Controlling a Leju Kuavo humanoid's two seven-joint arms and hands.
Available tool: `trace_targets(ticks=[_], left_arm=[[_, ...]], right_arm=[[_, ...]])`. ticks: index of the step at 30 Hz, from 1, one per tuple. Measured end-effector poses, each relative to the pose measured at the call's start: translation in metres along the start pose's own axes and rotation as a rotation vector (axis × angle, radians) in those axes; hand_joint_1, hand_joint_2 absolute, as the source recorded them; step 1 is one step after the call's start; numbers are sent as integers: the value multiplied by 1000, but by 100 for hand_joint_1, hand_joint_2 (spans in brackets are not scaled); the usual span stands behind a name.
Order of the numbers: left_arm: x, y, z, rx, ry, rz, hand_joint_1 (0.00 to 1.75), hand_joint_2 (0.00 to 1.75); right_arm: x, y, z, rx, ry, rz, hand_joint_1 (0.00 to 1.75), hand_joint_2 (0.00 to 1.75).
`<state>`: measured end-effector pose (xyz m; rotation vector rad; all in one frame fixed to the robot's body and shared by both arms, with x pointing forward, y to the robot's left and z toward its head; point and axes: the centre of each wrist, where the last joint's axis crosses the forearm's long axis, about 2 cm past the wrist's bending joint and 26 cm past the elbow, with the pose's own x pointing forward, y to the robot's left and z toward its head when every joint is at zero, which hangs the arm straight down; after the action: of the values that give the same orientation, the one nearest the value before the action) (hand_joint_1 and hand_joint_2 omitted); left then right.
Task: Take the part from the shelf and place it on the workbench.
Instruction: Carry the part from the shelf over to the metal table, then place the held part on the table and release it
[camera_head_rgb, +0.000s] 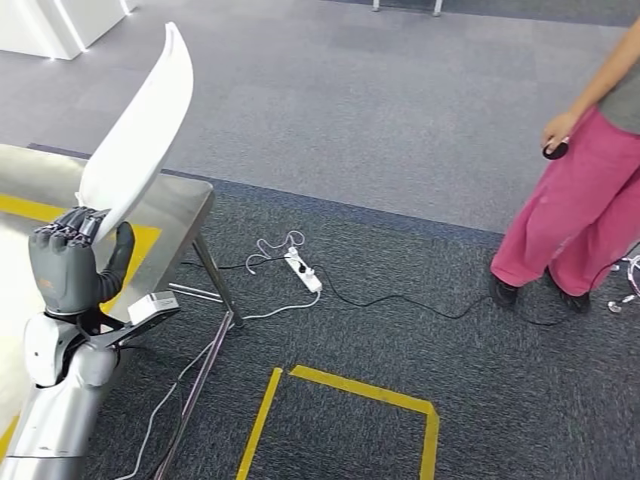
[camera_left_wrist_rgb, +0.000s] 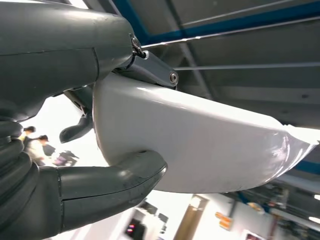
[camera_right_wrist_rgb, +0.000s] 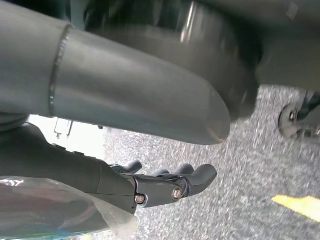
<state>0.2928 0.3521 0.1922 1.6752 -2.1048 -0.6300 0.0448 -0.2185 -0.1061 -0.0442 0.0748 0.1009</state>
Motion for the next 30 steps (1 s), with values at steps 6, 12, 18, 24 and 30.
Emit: trace_targets(ticks=[6, 12, 18, 24, 30], left_arm=[[1, -1, -2, 1, -2, 0, 175, 175], [3, -1, -3, -1, -3, 0, 175, 175], [2, -1, -3, -6, -8, -2, 175, 175], [3, -2, -1, -16, -8, 4, 175, 175], [2, -2, 0, -22, -1, -3, 175, 175]], right_arm=[[-2, 0, 0, -1, 2, 6, 0, 0], [-2, 1, 0, -4, 2, 22, 0, 0], [-2, 2, 0, -5, 3, 30, 0, 0], [-3, 2, 0, -2, 0, 33, 0, 0], [0, 3, 0, -1, -9, 34, 0, 0]])
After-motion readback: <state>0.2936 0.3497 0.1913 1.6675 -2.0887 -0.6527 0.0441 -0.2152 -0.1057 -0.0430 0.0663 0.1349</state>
